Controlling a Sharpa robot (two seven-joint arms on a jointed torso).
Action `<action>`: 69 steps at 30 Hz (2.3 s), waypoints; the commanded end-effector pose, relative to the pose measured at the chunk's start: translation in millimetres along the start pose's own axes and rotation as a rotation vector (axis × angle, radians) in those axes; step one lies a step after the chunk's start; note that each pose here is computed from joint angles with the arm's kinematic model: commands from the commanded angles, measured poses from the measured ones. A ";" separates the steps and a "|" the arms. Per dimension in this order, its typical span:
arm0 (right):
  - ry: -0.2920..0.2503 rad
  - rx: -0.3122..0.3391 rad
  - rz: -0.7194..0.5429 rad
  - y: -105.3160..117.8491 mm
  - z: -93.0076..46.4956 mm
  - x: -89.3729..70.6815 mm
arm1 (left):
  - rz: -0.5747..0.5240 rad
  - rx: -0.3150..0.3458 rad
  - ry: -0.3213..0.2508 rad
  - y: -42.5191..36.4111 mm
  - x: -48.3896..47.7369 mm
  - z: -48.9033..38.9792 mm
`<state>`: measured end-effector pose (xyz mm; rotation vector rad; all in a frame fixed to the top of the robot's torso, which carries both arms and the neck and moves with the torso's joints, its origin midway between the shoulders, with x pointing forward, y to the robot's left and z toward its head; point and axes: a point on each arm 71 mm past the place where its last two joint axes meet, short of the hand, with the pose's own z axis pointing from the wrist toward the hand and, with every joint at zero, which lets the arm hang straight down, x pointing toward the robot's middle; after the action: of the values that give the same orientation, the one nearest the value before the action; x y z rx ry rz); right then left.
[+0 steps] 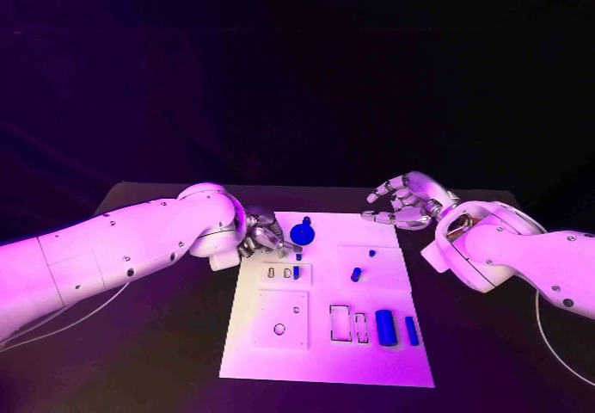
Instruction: Assemble the parts on the task board
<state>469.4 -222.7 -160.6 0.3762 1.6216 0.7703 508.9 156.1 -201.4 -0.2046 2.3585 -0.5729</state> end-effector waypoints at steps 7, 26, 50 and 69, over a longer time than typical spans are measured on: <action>0.003 0.013 -0.003 -1.4 2.7 -1.4 | 0.077 -0.029 0.049 -7.2 3.6 4.1; -0.032 0.005 0.088 -4.1 9.7 -6.6 | 0.112 -0.046 0.112 -13.4 12.2 16.6; -0.014 0.016 0.168 -4.5 16.0 -3.2 | 0.098 -0.028 0.179 -19.1 19.2 18.0; 0.016 0.034 0.164 -5.7 17.9 -0.1 | 0.081 -0.026 0.193 -19.4 20.1 19.2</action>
<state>487.9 -223.8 -164.2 0.5454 1.6157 0.8611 507.6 127.6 -217.6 -0.0680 2.5271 -0.5269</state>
